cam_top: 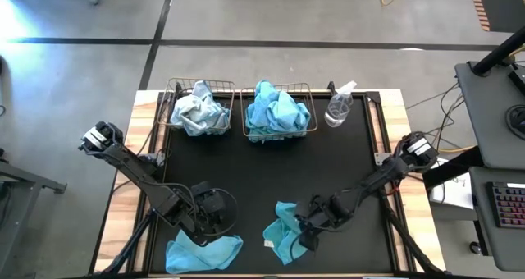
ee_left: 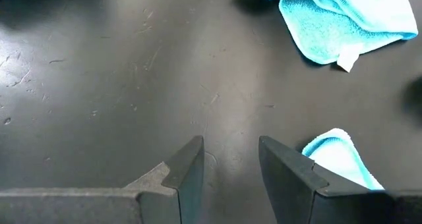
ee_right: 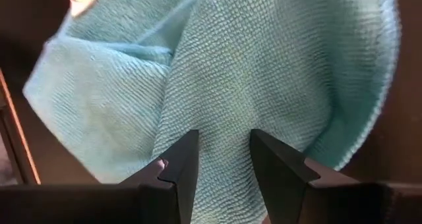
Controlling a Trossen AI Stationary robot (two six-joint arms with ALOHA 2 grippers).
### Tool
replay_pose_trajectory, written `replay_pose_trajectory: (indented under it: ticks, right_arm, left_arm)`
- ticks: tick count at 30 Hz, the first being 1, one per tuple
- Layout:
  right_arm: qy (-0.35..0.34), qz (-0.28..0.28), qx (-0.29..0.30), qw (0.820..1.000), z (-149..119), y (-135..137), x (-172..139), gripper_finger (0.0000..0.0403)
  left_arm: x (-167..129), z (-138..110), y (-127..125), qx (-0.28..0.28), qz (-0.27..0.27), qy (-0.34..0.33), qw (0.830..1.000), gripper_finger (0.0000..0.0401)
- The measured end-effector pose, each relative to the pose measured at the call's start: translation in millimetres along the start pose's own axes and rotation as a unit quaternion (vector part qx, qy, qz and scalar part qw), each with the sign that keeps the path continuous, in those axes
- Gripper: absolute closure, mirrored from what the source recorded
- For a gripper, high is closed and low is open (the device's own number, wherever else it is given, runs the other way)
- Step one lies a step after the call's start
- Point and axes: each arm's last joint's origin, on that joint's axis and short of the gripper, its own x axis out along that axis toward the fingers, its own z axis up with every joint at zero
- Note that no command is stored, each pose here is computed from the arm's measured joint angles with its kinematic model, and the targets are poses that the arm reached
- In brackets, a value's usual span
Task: Sort microfiber towel by color & place in baskets
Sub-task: Put the blue microfiber towel into the right wire basket
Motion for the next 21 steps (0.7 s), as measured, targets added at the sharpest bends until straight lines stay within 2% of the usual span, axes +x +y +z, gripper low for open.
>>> replay_pose_trajectory:
  ticks: [10,14,19,21]
  right_arm:
    - [0.002,0.008,0.022,1.000,-7,-16,13,0.0281]
    - [-0.003,0.012,0.018,1.000,-6,-14,12,0.0314]
    - [-0.007,0.016,0.009,1.000,-4,-11,11,0.0381]
    - [-0.008,0.018,0.006,1.000,-3,-10,10,0.0389]
  left_arm:
    - [0,0,0,0.000,0.000,0.000,1.000,0.0271]
    - [0,0,0,0.000,0.000,0.000,1.000,0.0272]
    - [0,0,0,-0.001,-0.001,0.000,1.000,0.0272]
    - [0,0,0,-0.001,-0.001,-0.001,1.000,0.0272]
